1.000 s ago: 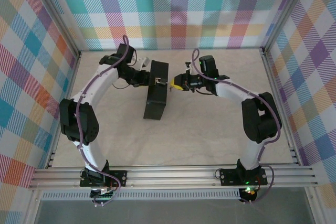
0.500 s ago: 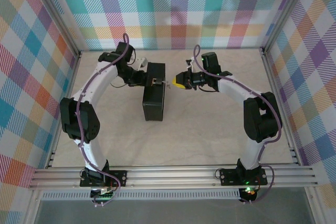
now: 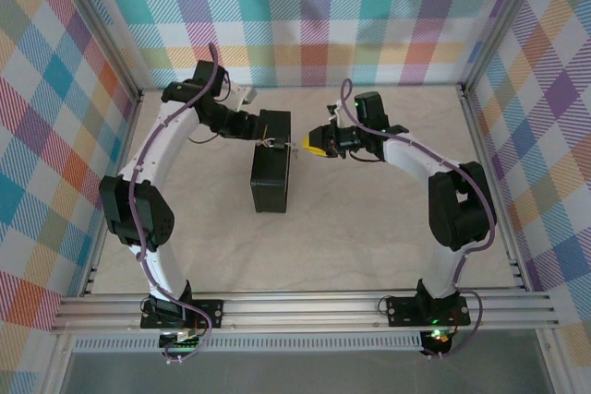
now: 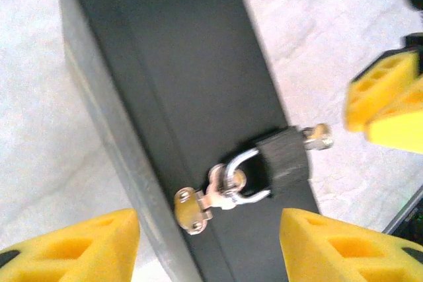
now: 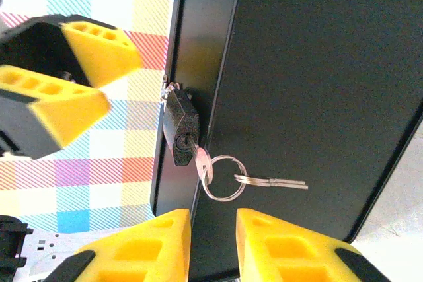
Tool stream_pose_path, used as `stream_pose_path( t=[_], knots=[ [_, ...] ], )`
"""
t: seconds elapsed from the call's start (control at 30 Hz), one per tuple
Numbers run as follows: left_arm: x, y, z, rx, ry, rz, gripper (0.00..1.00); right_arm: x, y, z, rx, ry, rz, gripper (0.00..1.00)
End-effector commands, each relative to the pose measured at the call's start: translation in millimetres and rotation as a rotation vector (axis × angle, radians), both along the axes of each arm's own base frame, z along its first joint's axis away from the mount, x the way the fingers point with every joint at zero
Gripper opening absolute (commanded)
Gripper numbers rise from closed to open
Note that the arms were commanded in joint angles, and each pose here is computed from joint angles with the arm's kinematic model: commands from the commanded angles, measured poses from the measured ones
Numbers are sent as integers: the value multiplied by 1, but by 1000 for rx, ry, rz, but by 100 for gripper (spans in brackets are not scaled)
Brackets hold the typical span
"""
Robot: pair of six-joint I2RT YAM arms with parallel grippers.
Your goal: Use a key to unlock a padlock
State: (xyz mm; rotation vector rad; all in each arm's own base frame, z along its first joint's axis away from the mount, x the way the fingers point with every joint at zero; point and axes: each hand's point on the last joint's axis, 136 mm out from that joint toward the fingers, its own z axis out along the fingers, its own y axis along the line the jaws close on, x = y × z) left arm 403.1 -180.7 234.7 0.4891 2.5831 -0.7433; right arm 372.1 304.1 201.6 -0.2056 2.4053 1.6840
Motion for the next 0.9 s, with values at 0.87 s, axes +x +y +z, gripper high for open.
stream_pose_path(
  t=[0.87],
  knots=[
    [-20,-64,-6,62,-527,-802,66,-12,-4,12,36,-31,47,29]
  ],
)
